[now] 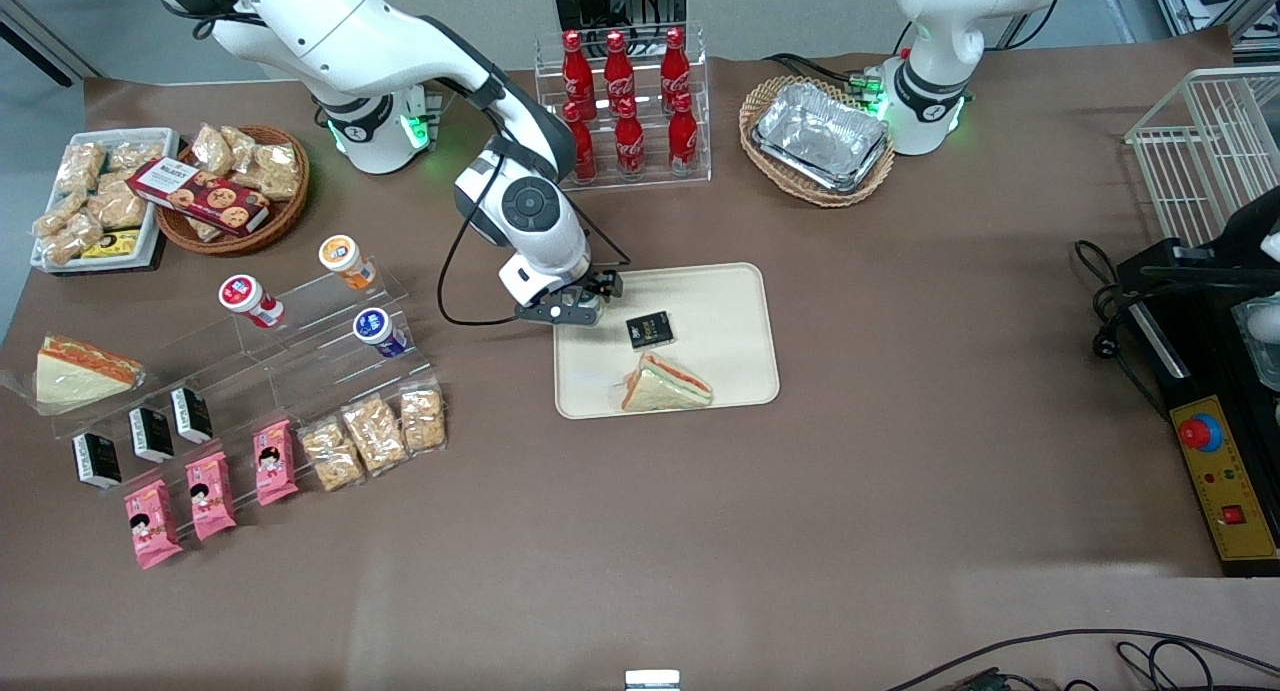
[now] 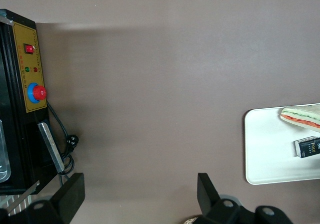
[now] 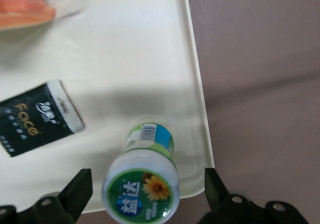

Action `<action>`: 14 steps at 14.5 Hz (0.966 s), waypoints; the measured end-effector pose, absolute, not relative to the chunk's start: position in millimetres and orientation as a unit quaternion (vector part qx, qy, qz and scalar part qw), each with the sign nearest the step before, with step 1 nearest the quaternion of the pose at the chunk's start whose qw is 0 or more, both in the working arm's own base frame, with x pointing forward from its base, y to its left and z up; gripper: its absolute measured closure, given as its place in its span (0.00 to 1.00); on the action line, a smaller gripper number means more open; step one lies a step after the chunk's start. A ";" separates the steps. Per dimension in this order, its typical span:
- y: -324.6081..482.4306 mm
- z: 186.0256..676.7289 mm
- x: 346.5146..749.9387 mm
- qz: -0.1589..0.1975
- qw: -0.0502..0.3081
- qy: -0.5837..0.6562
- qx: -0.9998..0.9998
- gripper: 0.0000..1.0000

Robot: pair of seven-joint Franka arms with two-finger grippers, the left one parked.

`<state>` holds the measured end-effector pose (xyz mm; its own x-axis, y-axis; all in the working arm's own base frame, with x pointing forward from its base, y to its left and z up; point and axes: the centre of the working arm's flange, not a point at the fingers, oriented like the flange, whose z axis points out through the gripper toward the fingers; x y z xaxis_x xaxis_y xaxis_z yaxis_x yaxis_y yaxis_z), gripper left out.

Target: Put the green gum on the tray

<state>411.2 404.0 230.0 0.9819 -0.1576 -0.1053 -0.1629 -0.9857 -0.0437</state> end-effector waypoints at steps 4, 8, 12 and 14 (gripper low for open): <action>392.3 287.8 423.4 0.031 0.006 0.086 -0.996 0.00; 353.6 389.6 444.0 0.003 0.013 0.082 -0.997 0.00; 271.4 461.9 488.0 0.019 -0.002 0.054 -0.998 0.00; 218.8 489.7 515.6 0.031 -0.005 0.042 -0.999 0.00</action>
